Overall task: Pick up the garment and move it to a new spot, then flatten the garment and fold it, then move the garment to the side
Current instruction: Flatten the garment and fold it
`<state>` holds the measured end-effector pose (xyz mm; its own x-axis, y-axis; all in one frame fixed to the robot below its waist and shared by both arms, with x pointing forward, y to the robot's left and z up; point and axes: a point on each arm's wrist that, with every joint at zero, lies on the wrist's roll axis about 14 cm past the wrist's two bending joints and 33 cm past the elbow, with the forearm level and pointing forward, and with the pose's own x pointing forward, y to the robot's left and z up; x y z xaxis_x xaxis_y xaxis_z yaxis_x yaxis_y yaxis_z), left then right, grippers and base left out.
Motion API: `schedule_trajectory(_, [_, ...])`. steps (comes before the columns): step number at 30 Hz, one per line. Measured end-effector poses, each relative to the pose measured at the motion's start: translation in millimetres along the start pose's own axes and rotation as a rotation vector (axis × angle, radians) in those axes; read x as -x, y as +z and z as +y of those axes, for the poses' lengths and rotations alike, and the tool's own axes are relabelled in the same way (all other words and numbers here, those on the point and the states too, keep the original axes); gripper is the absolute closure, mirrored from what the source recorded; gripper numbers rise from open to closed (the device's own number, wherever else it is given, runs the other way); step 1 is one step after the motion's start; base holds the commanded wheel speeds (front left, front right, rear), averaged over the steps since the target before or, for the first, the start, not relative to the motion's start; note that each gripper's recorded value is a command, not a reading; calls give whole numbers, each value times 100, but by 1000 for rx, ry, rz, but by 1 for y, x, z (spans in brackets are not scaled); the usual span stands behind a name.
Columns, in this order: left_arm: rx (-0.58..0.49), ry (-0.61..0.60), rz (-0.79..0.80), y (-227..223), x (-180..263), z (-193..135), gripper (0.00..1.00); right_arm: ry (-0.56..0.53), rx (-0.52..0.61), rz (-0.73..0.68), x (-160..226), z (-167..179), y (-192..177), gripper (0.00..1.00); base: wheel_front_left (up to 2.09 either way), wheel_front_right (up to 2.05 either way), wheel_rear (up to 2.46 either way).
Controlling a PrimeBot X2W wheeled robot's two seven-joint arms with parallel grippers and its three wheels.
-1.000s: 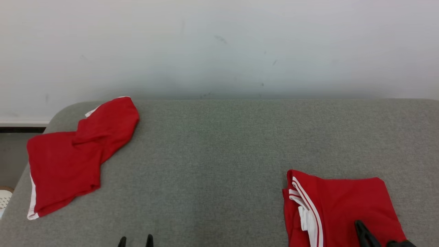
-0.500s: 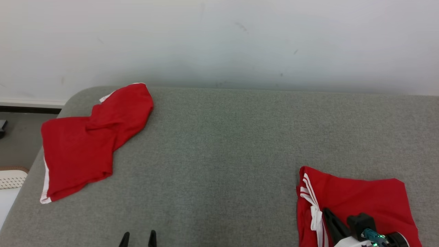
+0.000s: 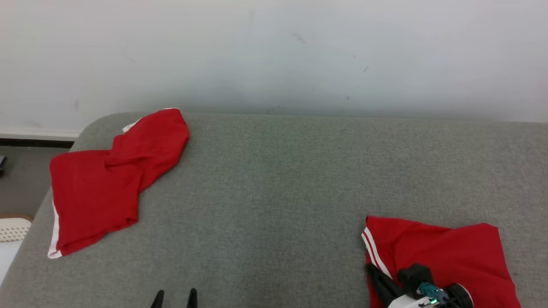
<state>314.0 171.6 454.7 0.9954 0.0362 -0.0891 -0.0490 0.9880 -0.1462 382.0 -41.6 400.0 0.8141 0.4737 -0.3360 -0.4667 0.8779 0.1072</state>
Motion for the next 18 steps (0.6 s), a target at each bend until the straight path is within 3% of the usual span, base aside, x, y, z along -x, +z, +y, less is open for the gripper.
schedule_trajectory(5, [-1, -21, -2, 1, -4, -6, 0, 29, -19, -21, 3, 11, 3, 100, 0, 0, 0])
schedule_trajectory(12, [-3, -51, -17, 6, -9, -14, 0, -18, -43, -144, 10, -3, 34, 97, 0, 0, 0])
schedule_trajectory(13, [-4, -54, -22, 7, -9, -15, 0, -31, -43, -169, 13, -8, 41, 78, 0, 0, 0])
schedule_trajectory(16, [-4, -62, -38, 12, -10, -17, 0, -93, -31, -234, 28, -32, 55, 47, 0, 0, 0])
schedule_trajectory(17, [-4, -65, -41, 13, -10, -17, 0, -116, -23, -254, 35, -41, 59, 15, 0, 0, 0])
schedule_trajectory(18, [-5, -68, -45, 14, -11, -18, 0, -142, -16, -276, 42, -50, 63, 0, 0, 0, 0])
